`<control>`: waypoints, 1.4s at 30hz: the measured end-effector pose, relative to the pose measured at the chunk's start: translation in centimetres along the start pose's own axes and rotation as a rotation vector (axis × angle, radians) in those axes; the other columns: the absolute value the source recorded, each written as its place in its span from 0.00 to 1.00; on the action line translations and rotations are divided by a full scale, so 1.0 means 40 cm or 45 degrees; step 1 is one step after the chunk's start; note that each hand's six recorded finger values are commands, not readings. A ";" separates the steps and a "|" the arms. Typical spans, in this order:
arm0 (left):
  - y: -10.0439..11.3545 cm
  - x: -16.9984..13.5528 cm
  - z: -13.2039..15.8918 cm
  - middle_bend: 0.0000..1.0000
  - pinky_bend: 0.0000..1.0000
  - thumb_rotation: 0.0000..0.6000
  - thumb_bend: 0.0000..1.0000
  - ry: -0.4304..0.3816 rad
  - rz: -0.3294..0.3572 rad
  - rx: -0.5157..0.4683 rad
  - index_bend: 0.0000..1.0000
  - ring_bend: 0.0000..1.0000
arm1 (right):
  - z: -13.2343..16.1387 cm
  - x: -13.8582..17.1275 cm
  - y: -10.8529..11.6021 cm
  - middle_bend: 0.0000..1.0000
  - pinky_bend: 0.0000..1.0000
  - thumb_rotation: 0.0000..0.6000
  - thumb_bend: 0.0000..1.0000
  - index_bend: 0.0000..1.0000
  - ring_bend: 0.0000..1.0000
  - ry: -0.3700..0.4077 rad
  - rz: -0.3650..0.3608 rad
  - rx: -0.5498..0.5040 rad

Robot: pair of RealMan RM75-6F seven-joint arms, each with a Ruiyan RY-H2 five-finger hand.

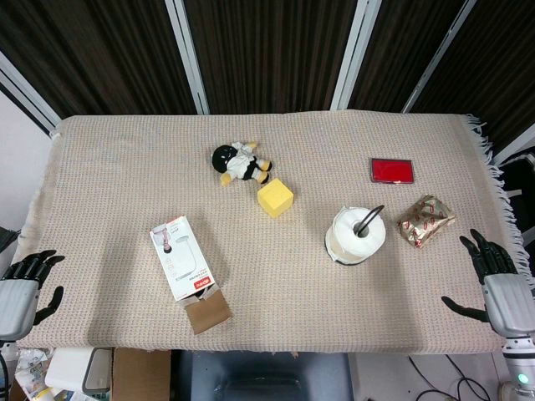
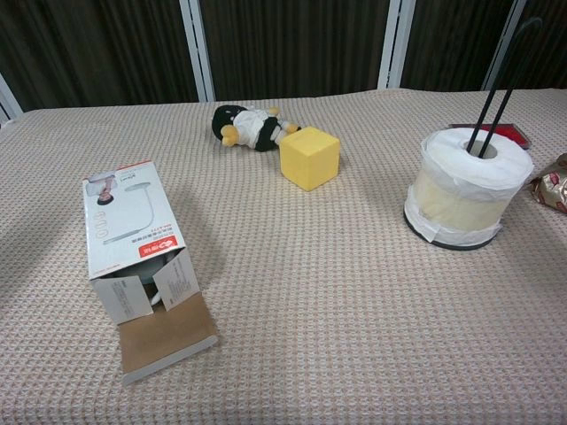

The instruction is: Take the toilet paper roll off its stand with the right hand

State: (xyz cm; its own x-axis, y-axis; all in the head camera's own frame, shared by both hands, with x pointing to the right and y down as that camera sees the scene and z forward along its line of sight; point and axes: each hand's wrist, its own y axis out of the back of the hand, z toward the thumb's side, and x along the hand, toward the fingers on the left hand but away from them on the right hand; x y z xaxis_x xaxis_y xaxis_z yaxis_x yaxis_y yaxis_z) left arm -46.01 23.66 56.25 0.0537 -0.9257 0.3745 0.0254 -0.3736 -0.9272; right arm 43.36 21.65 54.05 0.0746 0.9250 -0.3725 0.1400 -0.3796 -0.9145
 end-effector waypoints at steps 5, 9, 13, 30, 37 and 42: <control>-0.002 -0.004 0.006 0.19 0.30 1.00 0.44 -0.019 -0.023 -0.008 0.26 0.20 | -0.001 -0.001 0.003 0.05 0.21 1.00 0.06 0.00 0.12 0.002 -0.019 -0.017; -0.002 -0.006 0.011 0.19 0.30 1.00 0.44 -0.039 -0.032 -0.014 0.26 0.20 | -0.010 -0.006 0.003 0.04 0.21 1.00 0.06 0.00 0.12 -0.018 -0.019 -0.052; -0.004 -0.006 0.015 0.19 0.30 1.00 0.44 -0.056 -0.037 -0.013 0.26 0.20 | -0.019 -0.014 0.010 0.01 0.20 1.00 0.06 0.00 0.10 -0.015 -0.029 -0.093; 0.007 -0.020 0.030 0.20 0.31 1.00 0.44 -0.104 -0.040 -0.025 0.27 0.20 | -0.044 -0.199 -0.023 0.00 0.02 1.00 0.00 0.00 0.00 0.011 0.200 -0.816; 0.008 -0.023 0.030 0.20 0.31 1.00 0.44 -0.107 -0.040 -0.031 0.27 0.20 | 0.044 -0.324 -0.078 0.00 0.02 1.00 0.00 0.00 0.00 0.073 0.319 -0.807; 0.008 -0.025 0.029 0.20 0.31 1.00 0.44 -0.108 -0.042 -0.033 0.27 0.20 | 0.118 -0.364 -0.125 0.00 0.02 1.00 0.00 0.00 0.00 0.111 0.401 -0.792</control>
State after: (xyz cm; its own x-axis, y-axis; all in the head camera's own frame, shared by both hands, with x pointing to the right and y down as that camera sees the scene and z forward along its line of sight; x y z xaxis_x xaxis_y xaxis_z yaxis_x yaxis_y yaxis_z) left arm -44.88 24.52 55.58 0.1379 -0.9049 0.4026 0.0029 -0.4061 -0.9138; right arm 36.90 10.14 63.30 0.2798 0.7749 -0.5667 0.6359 -0.5918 -0.4953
